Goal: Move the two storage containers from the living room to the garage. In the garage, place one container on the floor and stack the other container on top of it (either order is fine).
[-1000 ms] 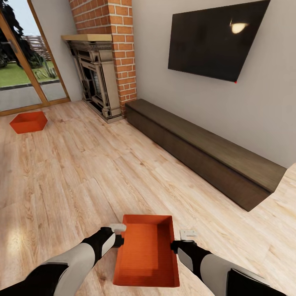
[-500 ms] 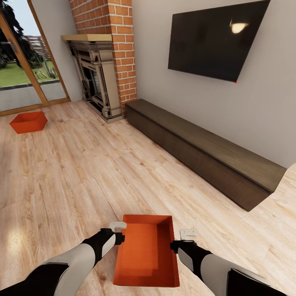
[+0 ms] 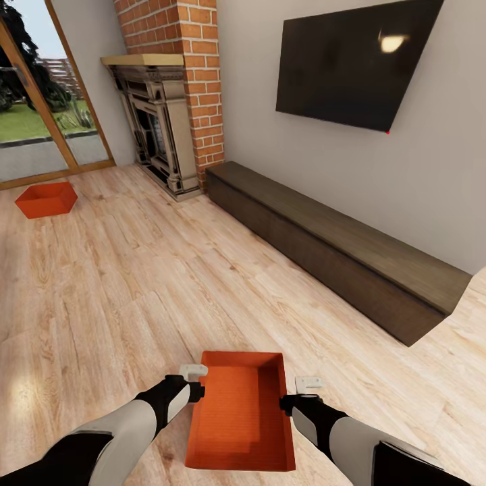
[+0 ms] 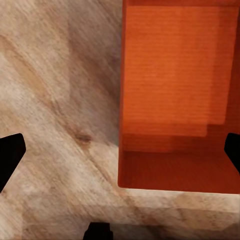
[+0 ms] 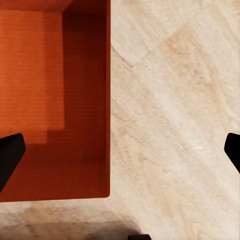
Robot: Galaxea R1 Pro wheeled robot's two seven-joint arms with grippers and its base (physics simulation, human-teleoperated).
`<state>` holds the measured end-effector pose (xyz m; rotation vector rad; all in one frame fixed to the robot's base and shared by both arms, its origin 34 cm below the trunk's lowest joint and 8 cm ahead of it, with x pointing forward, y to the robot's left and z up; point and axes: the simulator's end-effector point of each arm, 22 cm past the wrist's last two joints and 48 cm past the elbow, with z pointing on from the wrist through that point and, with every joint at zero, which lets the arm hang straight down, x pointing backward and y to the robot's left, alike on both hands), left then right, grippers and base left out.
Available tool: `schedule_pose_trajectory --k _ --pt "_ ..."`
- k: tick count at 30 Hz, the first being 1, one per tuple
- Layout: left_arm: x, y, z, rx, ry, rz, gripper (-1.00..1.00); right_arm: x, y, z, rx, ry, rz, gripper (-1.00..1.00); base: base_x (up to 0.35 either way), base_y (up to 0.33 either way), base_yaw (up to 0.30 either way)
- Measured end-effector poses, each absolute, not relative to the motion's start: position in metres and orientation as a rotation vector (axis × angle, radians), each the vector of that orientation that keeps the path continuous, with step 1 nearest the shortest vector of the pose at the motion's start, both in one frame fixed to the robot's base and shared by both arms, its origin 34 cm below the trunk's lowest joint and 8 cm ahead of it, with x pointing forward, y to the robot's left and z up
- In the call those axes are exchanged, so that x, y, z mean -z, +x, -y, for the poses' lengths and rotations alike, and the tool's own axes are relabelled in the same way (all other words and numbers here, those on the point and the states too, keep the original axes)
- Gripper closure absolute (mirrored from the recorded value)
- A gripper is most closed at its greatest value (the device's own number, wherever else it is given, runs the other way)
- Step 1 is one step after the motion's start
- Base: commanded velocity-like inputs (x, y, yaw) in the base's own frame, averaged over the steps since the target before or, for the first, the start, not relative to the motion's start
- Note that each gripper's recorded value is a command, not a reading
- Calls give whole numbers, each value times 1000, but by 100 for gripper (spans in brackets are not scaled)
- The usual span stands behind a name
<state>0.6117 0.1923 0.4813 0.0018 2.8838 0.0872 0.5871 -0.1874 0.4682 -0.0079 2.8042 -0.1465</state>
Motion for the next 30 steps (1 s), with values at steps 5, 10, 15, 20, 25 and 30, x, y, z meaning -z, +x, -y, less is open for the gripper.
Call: schedule_pose_trajectory --k 5,10,15,20,25,30 --pt "-472 611 -191 -85 1 -2885 -100 -460 587 187 147 -10 -2802 -100 0 0 0" --pt "-464 610 -191 -84 1 -2885 -100 -451 586 187 147 -11 -2802 -100 0 0 0" --pt "-455 610 -192 -88 1 -2884 -100 -442 586 187 146 -7 -2799 -100 0 0 0" --pt "-446 609 -192 -89 2 -2883 -100 -434 589 187 143 1 -2781 -100 0 0 0" --pt "-437 609 -191 -88 3 -2881 -100 -425 589 187 143 0 -2778 -100 0 0 0" --pt "-427 608 -191 -88 4 -2881 -100 -416 588 187 144 0 -2778 -100 0 0 0"
